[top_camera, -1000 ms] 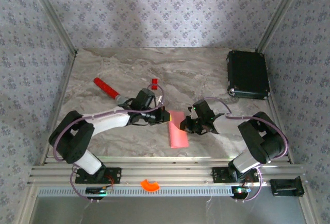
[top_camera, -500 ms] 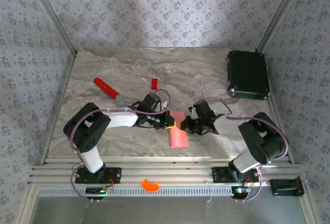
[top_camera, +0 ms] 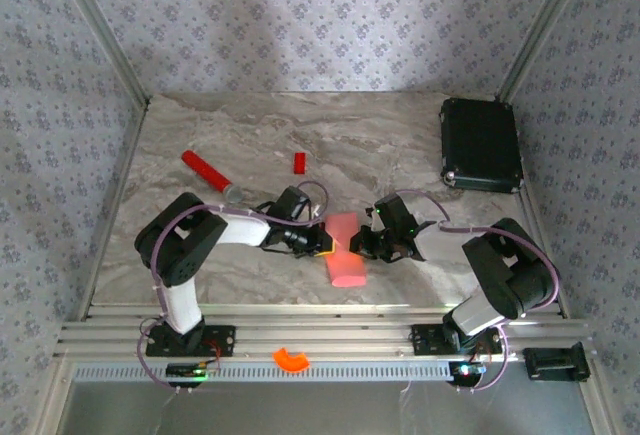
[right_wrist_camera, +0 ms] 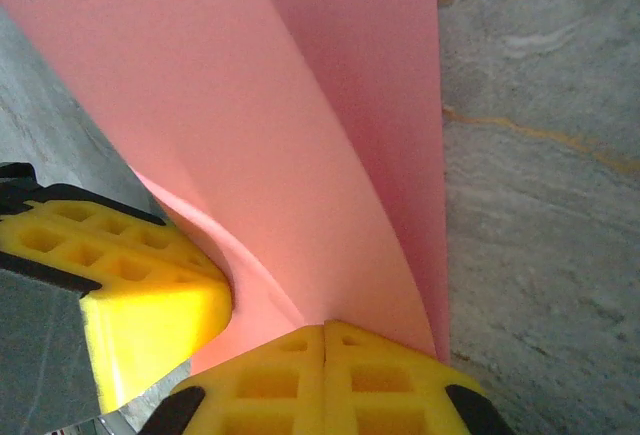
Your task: Fold a paper plane with a square sheet of paper (pick it up from the middle)
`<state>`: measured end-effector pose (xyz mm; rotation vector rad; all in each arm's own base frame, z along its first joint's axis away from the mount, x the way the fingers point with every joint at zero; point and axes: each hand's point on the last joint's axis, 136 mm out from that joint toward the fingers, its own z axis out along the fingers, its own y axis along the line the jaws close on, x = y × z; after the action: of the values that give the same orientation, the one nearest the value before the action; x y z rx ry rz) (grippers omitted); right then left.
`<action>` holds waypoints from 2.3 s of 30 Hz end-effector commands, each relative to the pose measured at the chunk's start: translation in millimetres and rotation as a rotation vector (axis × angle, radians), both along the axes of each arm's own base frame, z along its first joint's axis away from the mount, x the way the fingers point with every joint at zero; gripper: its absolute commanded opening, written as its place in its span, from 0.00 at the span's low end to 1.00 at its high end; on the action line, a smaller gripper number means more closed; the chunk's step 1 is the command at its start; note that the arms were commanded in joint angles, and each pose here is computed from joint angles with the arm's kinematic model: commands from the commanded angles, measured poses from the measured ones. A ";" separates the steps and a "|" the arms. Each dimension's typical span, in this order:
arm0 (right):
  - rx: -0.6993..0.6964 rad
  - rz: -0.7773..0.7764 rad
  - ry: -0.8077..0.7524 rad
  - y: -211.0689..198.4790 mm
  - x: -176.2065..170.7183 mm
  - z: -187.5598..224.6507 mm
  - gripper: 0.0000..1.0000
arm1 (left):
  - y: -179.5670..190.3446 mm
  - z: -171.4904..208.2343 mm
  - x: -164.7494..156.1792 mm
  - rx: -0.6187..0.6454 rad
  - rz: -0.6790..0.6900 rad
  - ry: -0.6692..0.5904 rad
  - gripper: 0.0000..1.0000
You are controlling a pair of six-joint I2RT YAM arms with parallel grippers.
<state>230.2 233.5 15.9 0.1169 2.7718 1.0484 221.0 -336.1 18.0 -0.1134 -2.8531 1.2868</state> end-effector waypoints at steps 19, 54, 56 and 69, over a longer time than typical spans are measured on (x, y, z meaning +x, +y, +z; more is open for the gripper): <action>-0.180 -0.067 0.153 -40.4 -33.1 -40.2 0.00 | -4.6 -0.1 26.8 0.016 0.012 0.024 0.00; -0.169 -0.089 0.122 -42.6 -31.5 -27.4 0.00 | 32.4 -26.2 34.7 0.259 0.035 0.009 0.00; -0.165 -0.091 0.119 -41.7 -30.7 -26.7 0.00 | 34.4 -25.9 34.1 0.267 0.032 0.005 0.00; -0.166 -0.093 0.120 -41.2 -31.4 -28.9 0.00 | -9.3 58.2 50.3 0.013 -0.001 -0.114 0.00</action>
<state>223.6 218.9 17.1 0.1977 2.7781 0.9878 269.9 -329.7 51.9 -0.1342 -2.9974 1.1796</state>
